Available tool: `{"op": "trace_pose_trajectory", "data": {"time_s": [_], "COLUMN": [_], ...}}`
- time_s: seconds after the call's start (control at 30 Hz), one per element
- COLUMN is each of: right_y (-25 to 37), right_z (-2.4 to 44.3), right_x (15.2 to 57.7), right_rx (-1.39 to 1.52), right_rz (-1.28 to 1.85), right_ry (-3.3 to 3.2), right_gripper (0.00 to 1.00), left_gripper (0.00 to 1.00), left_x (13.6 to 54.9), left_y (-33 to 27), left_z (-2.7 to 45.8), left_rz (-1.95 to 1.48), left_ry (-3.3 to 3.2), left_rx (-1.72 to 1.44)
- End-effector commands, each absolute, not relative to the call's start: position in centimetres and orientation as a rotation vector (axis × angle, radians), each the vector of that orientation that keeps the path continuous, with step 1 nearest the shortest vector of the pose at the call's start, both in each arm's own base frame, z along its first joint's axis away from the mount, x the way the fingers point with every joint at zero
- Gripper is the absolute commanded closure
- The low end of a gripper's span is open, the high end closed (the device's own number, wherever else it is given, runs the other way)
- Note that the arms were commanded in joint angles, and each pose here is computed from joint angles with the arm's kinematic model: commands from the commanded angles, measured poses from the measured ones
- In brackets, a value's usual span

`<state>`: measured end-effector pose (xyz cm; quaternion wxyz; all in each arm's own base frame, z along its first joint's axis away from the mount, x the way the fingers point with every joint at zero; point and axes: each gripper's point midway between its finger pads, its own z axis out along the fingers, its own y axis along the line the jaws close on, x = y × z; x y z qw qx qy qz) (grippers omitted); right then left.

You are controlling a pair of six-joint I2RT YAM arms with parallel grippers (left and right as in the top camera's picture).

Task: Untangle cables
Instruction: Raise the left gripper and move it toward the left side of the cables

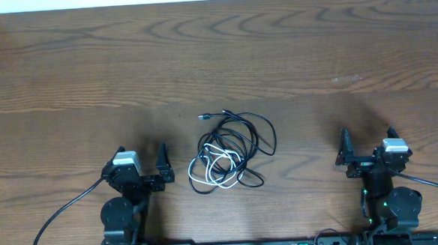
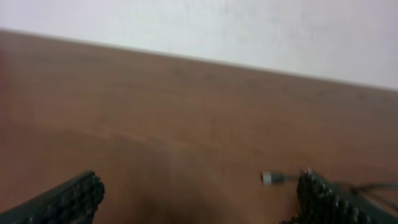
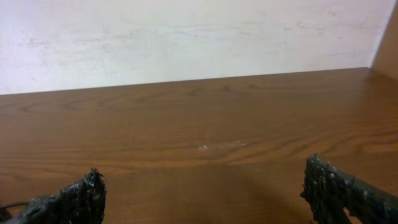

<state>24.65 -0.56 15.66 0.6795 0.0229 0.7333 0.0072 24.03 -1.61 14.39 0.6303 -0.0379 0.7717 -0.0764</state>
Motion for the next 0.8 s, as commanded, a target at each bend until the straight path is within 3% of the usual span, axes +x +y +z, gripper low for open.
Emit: {"op": "trace_pose_trajectory", "data": {"time_s": [0.0,0.77], "right_y": [-0.5,-0.5], "right_z": [15.6,15.6], "right_x": [24.6,24.6], "right_rx": [0.055,0.056], "right_rz": [0.021,0.021], "right_ry": [1.646,1.646], "right_gripper": [0.01,0.01], "left_gripper": [0.00,0.00], "left_x": [23.5,23.9], "left_y": [-2.2,-2.8], "left_z": [16.5,21.7], "left_rz": [-0.195,-0.212], "left_ry": [1.776,2.089], "left_rx": [-0.054,-0.054]}}
